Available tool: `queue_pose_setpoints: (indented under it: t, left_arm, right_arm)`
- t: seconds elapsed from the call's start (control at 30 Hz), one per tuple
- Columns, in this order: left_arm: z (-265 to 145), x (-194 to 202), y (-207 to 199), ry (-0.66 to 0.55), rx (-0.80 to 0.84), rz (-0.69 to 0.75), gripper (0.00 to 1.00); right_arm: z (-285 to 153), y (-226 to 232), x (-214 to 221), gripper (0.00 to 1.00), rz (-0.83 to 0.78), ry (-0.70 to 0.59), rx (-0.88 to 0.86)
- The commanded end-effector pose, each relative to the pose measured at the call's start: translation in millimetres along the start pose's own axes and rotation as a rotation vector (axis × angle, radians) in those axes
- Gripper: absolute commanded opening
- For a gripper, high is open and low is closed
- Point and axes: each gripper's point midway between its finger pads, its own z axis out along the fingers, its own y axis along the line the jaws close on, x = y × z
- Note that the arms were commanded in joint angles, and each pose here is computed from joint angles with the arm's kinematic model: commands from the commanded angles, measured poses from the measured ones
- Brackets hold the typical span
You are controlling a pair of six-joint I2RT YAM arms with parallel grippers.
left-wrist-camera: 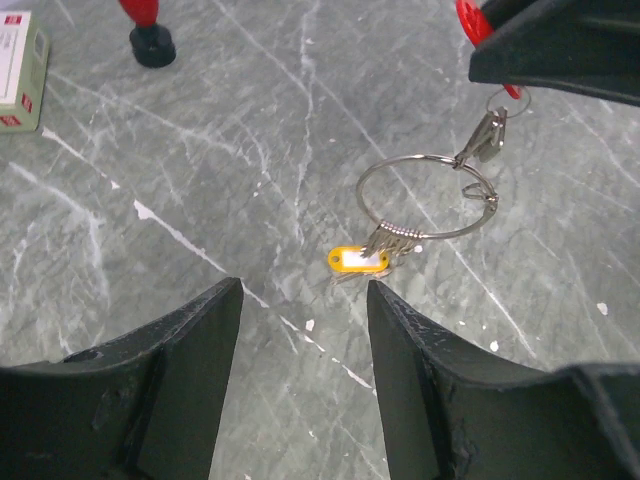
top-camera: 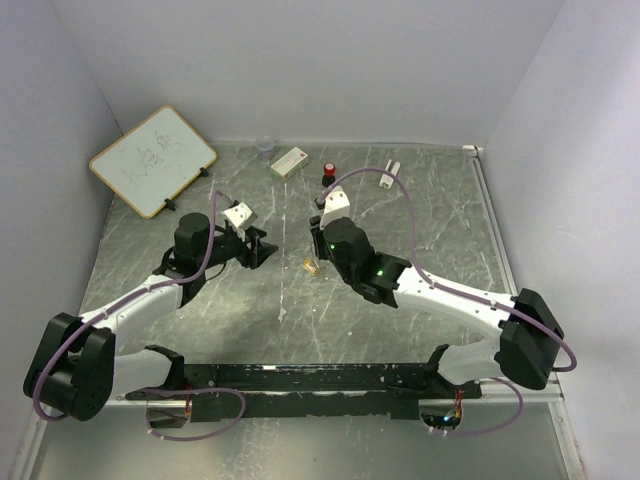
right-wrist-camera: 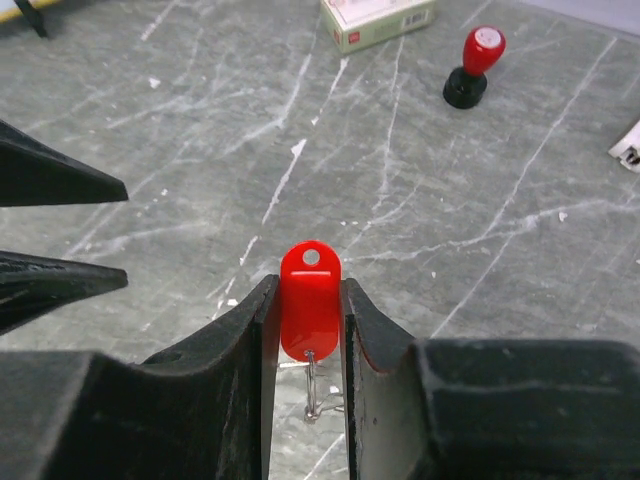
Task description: Remove the keys from the keyring
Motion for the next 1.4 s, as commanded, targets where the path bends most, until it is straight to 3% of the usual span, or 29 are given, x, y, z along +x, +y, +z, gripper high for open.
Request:
queue_pose_setpoints:
  t: [0.0, 0.27, 0.4, 0.7, 1.0, 1.2, 1.37]
  left_arm:
    - [-2, -40, -25, -0.108, 0.118, 0.061, 0.64]
    - [-5, -67, -57, -0.228, 0.28, 0.062, 0.66]
    - [-6, -76, -70, -0.276, 0.343, 0.092, 0.73]
    - [0, -88, -108, -0.333, 0.508, 0.185, 0.71]
    - [13, -78, -123, -0.31, 0.53, 0.225, 0.59]
    - [17, -76, -121, -0.298, 0.511, 0.232, 0.39]
    - [21, -71, -121, -0.293, 0.514, 0.22, 0.34]
  right_arm:
    - [-19, 9, -51, 0.0, 0.045, -0.118, -0.065]
    - [-52, 24, -84, 0.0, 0.07, -0.199, -0.222]
    - [-69, 28, -97, 0.0, 0.101, -0.235, -0.287]
    - [-89, 42, -113, 0.0, 0.135, -0.267, -0.401]
    - [-99, 49, -121, 0.0, 0.154, -0.29, -0.452]
    - [-103, 47, -124, 0.0, 0.157, -0.299, -0.451]
    - [-106, 48, -125, 0.0, 0.164, -0.308, -0.461]
